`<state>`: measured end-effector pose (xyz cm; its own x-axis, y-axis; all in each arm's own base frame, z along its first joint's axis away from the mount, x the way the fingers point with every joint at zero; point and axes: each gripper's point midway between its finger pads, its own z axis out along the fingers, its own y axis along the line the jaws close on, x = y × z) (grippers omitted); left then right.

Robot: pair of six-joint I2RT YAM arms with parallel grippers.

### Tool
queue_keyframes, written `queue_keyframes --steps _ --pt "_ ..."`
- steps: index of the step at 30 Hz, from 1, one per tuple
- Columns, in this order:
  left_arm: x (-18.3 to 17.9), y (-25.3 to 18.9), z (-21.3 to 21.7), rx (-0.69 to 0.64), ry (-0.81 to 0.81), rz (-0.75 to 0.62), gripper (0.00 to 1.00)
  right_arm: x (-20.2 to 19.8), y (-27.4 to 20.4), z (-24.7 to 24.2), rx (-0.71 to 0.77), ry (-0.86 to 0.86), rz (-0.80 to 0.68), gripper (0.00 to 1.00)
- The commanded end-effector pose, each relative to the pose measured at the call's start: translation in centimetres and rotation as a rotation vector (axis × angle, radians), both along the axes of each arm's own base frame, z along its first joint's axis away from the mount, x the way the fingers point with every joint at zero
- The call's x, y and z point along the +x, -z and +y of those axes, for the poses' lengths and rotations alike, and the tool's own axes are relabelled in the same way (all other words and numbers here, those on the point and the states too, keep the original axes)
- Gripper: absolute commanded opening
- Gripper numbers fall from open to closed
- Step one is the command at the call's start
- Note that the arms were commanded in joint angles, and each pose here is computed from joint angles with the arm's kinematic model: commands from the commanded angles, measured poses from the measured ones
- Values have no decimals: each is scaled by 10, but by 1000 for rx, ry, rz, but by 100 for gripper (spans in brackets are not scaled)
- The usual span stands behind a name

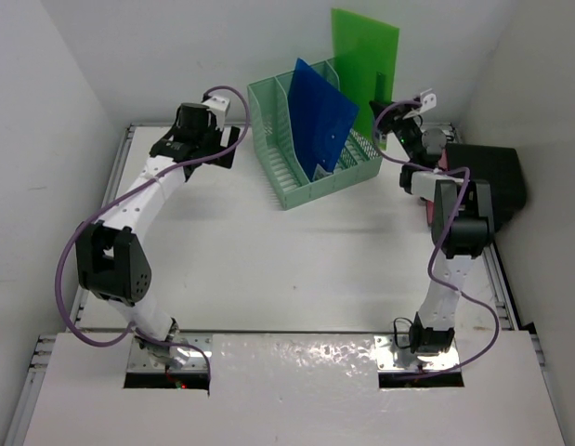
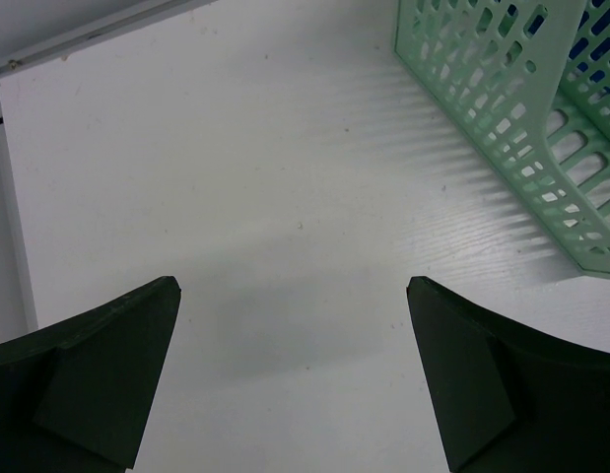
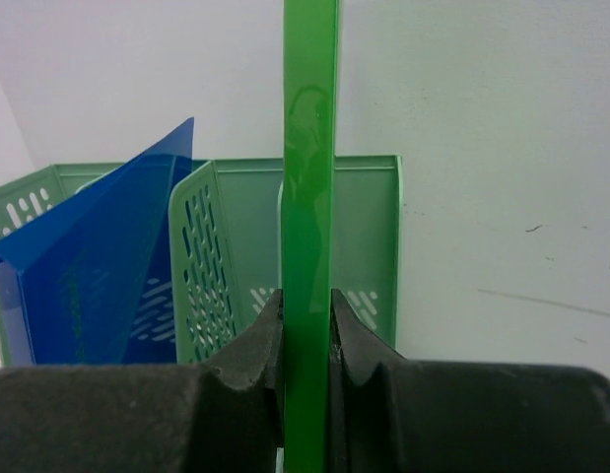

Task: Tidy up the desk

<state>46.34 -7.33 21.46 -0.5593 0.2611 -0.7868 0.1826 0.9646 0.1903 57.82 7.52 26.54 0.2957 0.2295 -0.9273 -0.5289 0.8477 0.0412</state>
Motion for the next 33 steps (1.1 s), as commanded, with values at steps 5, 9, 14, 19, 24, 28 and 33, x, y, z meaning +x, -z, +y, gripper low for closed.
queue_keyframes --steps 5,9,14,19,24,28,33 --pt "10 -22 5 -3 -7 -62 99 -25 -27 22 -58 -30 -331 0" --pt "9 -20 4 -4 -1 -57 100 -20 4 41 -88 -61 -296 0" --pt "10 -20 3 -6 11 -56 99 -9 24 47 -105 -54 -273 0" --pt "9 -19 3 -4 18 -52 100 -4 28 49 -89 -70 -248 0" --pt "10 -13 0 -10 25 -40 100 7 45 46 -21 -64 -64 0" --pt "12 -14 -3 -51 46 -32 100 -18 62 74 -15 -104 34 0" --pt "13 -15 4 -58 33 -30 100 -50 60 113 -40 -144 74 0"
